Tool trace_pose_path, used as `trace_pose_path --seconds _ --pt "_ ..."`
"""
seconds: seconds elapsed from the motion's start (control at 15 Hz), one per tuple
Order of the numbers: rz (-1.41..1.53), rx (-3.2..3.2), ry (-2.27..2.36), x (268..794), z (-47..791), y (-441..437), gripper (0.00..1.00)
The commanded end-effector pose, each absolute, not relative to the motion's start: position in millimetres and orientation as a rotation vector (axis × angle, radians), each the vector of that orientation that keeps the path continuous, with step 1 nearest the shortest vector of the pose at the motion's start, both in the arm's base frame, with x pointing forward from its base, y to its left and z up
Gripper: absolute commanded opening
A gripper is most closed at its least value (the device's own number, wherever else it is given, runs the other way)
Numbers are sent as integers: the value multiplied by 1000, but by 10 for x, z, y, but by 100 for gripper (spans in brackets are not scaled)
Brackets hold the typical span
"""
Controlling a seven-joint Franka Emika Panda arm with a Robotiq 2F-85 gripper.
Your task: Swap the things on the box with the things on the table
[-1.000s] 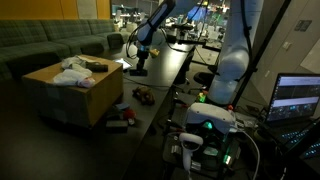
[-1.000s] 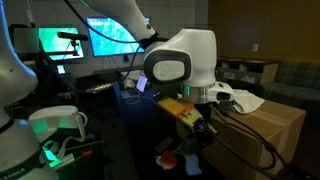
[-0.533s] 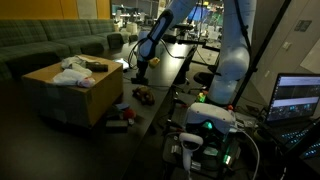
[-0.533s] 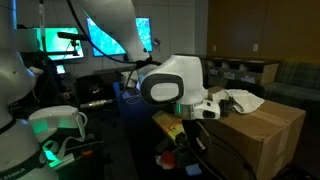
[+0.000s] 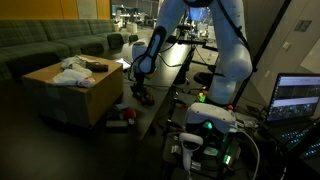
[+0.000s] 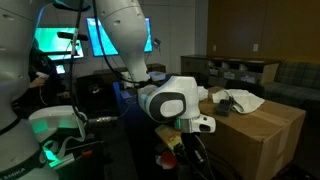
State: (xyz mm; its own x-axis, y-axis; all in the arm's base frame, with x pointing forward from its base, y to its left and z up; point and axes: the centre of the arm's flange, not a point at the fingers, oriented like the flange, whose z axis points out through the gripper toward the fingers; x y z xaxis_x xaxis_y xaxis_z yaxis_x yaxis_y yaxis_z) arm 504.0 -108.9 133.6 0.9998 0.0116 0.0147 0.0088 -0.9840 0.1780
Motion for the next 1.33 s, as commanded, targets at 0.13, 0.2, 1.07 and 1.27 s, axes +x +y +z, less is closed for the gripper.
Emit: trace_pose_path --seconds 0.13,0.2,1.07,1.27 --pt "71 2898 -47 5377 1027 -1025 7" --pt "75 2893 -67 5408 995 -1045 7" --pt "99 2819 -301 5638 765 -1456 62" --pt "121 2813 -309 5657 855 -1461 85"
